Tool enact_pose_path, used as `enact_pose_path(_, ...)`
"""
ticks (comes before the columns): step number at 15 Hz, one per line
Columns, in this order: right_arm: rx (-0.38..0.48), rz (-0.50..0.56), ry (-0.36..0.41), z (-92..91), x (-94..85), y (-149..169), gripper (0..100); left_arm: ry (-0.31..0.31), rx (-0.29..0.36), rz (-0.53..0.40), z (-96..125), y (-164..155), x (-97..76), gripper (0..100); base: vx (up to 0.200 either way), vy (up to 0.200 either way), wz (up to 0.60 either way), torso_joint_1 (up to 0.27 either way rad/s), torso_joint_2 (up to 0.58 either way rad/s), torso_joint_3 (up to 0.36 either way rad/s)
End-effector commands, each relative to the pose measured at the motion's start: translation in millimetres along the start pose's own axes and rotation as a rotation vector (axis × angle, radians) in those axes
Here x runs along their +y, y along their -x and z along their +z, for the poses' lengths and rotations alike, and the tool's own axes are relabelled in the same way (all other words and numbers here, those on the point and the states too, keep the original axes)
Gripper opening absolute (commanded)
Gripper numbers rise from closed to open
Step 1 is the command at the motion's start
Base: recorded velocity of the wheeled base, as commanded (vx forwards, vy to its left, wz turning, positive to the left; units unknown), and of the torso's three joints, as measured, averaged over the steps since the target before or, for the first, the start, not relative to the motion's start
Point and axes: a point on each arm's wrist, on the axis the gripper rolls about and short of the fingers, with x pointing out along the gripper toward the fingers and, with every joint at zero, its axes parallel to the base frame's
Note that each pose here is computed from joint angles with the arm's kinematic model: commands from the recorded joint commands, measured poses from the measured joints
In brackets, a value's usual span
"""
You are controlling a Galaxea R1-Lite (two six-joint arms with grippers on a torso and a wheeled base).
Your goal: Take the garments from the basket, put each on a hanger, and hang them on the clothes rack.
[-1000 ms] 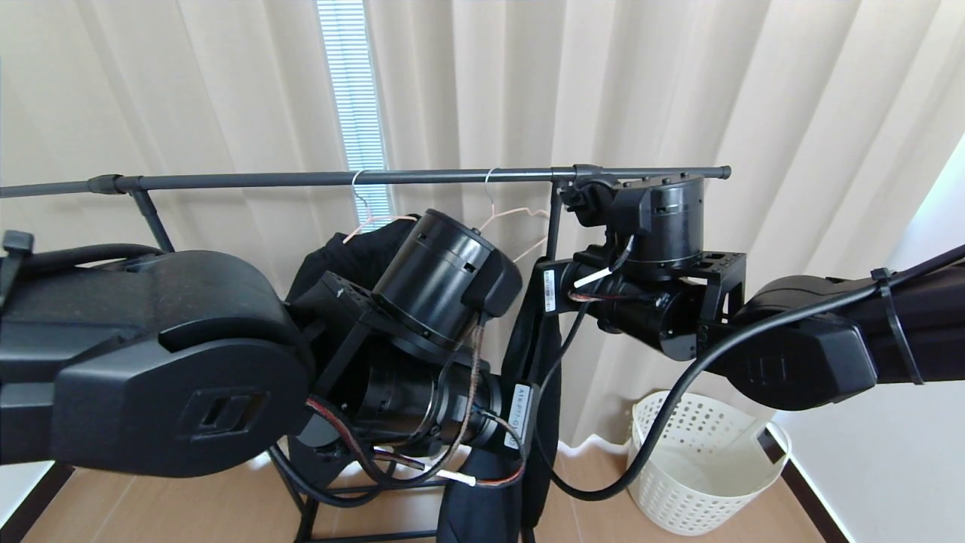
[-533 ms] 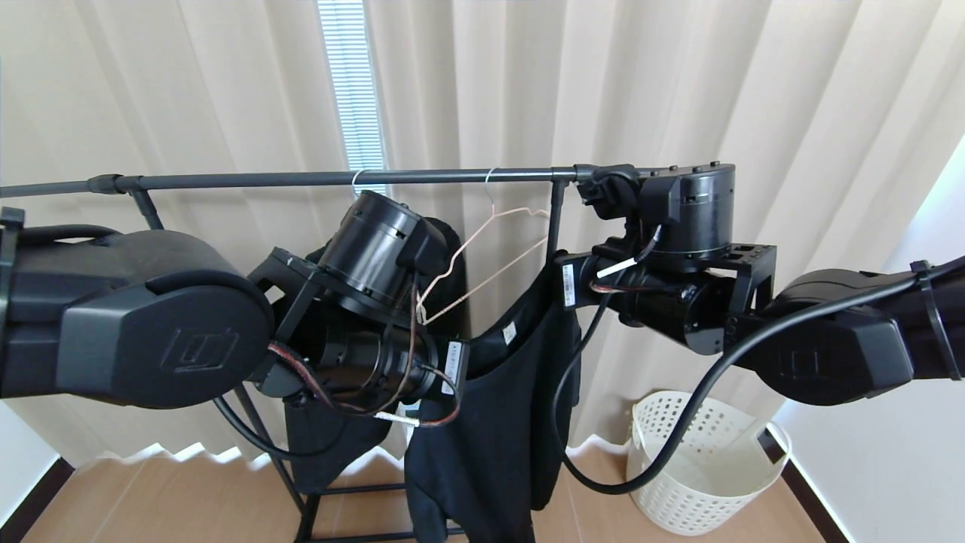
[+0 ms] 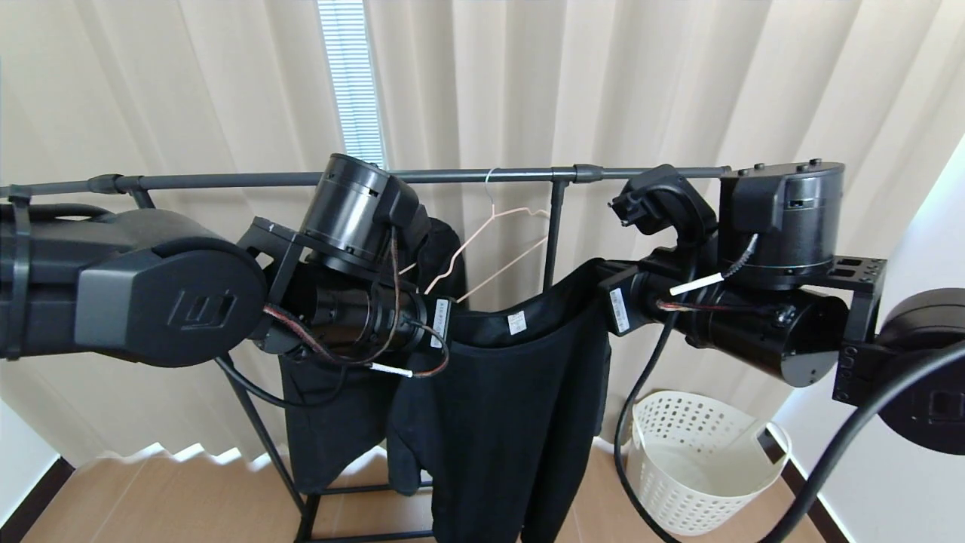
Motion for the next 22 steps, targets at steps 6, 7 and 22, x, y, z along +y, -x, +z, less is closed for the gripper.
enact_pose_path(6, -0.021, 0.004, 0.038, 1.1, -5.9, 18, 0, -0.072, -0.028, -0.002, 3, -16, -1.9, 0, 0.0, 0.0, 0.0, 0.0, 0.0, 0.0)
enact_pose_path(7, -0.021, 0.005, 0.038, 1.3, -5.7, 18, 0, -0.079, -0.023, 0.0, 2, -18, -1.5, 0, 0.0, 0.0, 0.0, 0.0, 0.0, 0.0)
enact_pose_path(22, -0.023, -0.043, 0.076, -9.4, -10.8, -9, 0, -0.09, -0.107, 0.064, 9, -51, 34.4, 100, 0.0, 0.0, 0.0, 0.0, 0.0, 0.0)
